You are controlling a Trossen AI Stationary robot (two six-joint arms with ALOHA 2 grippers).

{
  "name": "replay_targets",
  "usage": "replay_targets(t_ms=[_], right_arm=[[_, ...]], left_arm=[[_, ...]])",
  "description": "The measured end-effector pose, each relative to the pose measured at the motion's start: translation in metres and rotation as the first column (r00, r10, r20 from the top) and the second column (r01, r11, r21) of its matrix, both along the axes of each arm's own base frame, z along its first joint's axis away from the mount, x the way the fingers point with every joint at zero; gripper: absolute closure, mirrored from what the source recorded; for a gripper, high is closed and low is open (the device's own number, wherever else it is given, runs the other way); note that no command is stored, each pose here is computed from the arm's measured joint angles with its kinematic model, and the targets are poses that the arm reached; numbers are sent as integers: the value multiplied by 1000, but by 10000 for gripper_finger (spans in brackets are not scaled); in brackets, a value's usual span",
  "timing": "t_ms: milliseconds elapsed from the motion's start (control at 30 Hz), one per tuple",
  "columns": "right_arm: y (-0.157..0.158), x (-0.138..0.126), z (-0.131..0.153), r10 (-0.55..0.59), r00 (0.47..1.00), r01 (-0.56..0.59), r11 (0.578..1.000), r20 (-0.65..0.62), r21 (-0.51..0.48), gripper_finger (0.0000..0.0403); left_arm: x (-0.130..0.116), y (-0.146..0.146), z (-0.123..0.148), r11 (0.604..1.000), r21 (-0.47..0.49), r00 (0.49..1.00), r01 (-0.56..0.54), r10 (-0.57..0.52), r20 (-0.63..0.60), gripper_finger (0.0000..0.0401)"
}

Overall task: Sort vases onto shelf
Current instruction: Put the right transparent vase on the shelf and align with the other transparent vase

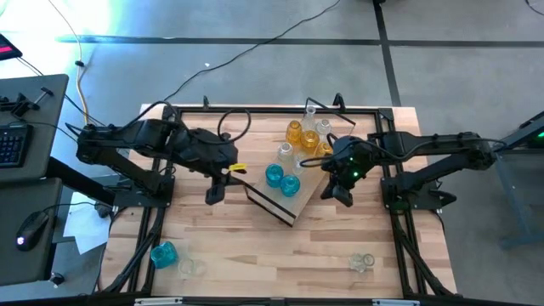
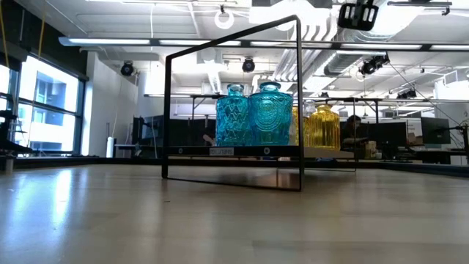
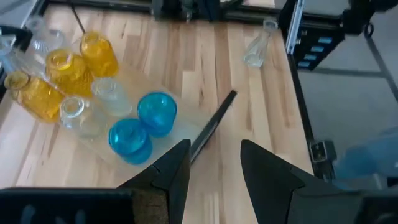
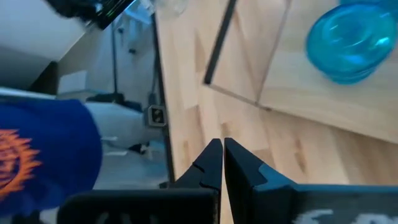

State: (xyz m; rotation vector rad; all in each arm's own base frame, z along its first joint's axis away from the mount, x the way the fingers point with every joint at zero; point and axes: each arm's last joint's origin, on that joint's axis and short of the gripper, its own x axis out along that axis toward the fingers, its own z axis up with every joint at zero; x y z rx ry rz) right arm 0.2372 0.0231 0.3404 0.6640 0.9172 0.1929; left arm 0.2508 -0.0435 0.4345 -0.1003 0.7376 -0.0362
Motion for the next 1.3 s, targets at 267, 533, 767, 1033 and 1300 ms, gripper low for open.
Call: replay_targets(t_ms=[267,533,767,1033,1300], right_arm=[[14,-1,1,41,999,-41,999,14,-15,403],[32,-3,0,-17,999,21,991,27,-132,403],[53,-10,-2,10,1000,-3,976,29,-219,403],[59,-11,-1,-96,995,100,977,30,-189,403],[67,-8,6,-297,950,305,949,90,-85,403]], left_arm=[[14,-9,-9,1000,-9,1000,-21,20,-19,268],[16,-15,-11,986,74,989,-150,150,7,268],[16,-11,-10,963,3,963,-270,270,14,268],[10,-12,-11,974,41,975,-222,223,-21,268],[-21,-7,-11,977,192,981,-89,119,-153,268]])
